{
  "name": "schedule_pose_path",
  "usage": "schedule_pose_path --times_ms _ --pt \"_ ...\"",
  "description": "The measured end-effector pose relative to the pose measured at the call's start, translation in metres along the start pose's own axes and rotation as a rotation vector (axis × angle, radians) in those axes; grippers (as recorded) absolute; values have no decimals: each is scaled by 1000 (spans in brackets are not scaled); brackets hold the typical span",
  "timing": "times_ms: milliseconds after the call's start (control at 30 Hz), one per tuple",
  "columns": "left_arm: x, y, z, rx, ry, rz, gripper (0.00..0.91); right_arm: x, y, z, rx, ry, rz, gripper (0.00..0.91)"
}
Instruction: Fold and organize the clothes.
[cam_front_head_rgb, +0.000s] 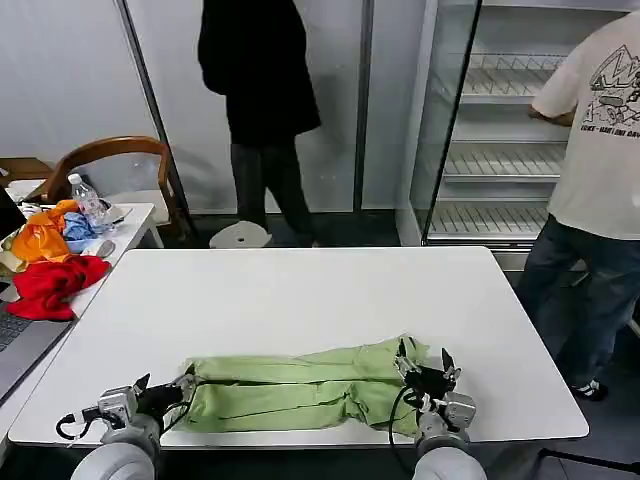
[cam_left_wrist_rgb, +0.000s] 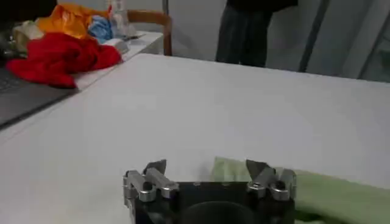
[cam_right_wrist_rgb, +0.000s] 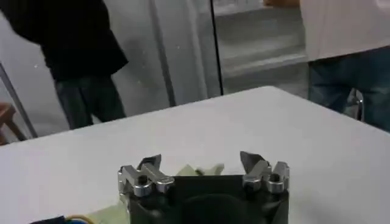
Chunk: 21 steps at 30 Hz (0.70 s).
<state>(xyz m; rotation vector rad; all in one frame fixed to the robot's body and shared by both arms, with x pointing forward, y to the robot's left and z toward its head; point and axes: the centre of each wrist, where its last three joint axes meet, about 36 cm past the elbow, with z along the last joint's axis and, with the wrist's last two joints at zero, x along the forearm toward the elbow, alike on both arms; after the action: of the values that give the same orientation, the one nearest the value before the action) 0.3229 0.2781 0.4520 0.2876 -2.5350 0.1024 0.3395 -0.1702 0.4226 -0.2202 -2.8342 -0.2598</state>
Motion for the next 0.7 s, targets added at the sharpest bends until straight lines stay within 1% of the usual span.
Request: schedule_pose_path --times_ms 333,700 --pt "9 -7 12 44 8 30 907 3 -15 -9 -7 -13 13 907" --pt "3 -13 16 78 6 68 907 15 -34 -8 1 -3 41 907"
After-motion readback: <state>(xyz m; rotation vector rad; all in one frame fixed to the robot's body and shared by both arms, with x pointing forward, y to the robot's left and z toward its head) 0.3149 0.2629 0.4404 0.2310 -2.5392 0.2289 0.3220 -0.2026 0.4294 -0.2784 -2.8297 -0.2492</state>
